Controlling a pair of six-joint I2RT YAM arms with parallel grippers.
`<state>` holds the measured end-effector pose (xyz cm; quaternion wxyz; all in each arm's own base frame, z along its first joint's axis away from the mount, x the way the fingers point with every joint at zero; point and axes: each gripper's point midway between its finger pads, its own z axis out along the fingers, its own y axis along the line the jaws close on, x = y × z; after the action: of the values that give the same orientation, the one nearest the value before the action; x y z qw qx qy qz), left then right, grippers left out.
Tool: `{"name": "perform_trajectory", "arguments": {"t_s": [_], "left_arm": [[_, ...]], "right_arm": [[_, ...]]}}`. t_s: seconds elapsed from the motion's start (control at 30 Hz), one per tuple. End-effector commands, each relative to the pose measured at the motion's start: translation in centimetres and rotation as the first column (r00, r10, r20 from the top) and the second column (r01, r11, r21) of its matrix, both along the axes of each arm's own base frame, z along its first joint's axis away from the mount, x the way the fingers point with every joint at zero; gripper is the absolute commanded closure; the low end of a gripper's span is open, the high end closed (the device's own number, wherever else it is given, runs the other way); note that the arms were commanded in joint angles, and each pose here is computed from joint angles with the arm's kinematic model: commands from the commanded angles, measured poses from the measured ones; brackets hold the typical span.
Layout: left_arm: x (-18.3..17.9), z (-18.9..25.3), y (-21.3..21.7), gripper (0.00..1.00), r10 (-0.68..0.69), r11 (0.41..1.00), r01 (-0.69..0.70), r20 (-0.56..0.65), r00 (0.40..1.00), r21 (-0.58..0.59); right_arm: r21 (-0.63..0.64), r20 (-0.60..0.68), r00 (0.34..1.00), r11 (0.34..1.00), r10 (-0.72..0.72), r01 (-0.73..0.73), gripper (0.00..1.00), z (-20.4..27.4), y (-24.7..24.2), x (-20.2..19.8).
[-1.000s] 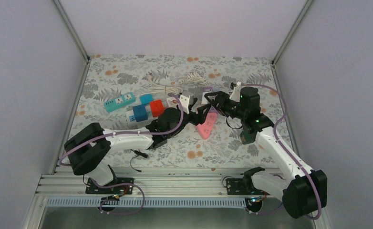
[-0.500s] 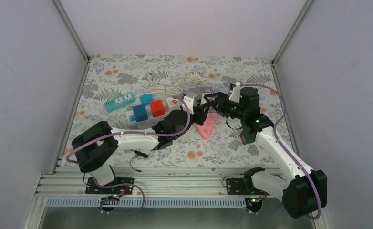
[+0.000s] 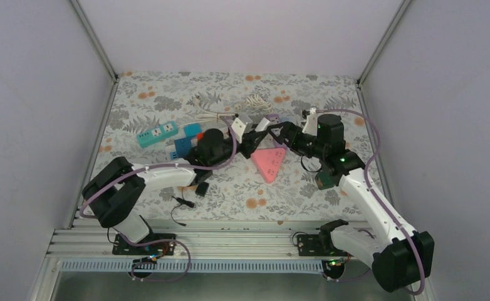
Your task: Insert the plug
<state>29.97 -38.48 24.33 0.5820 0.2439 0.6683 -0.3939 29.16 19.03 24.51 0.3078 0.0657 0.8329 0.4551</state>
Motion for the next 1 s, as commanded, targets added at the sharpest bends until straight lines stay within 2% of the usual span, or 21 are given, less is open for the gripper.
{"name": "perform_trajectory", "arguments": {"t_s": [0.0,0.13,0.33,0.5,0.53,0.73,0.97], "left_arm": [[-3.7,2.3,-0.6,0.77,-0.339,0.941,0.324,0.202,0.919,0.101],[-5.1,1.4,-1.3,0.77,-0.483,0.871,0.438,0.229,0.845,0.223],[-7.0,2.0,-1.0,0.77,-0.598,0.800,0.537,0.278,0.752,0.268],[-6.6,2.1,-0.6,0.77,-0.593,0.803,0.524,0.302,0.746,0.283],[-6.6,2.3,-0.4,0.78,-0.594,0.803,0.526,0.304,0.745,0.280],[-7.0,3.3,0.1,0.78,-0.602,0.799,0.535,0.335,0.725,0.276],[-6.9,3.6,0.4,0.78,-0.592,0.806,0.523,0.353,0.725,0.277]], "right_arm": [[-0.002,0.027,0.998,0.998,0.055,-0.055,0.03,1.2,0.4,-1.2],[0.032,0.008,0.992,0.991,0.129,-0.129,0.02,1.9,1.4,-1.9],[0.067,0.014,0.978,0.976,0.209,-0.209,0.03,3.6,2.0,-3.6],[0.121,-0.009,0.958,0.951,0.287,-0.283,0.09,3.9,2.6,-5.5],[0.123,-0.008,0.955,0.948,0.296,-0.293,0.12,4.0,2.7,-5.7],[0.119,-0.043,0.948,0.943,0.316,-0.309,0.18,3.0,2.6,-6.4],[0.168,-0.118,0.943,0.942,0.311,-0.290,0.35,1.1,3.0,-5.8]]}}
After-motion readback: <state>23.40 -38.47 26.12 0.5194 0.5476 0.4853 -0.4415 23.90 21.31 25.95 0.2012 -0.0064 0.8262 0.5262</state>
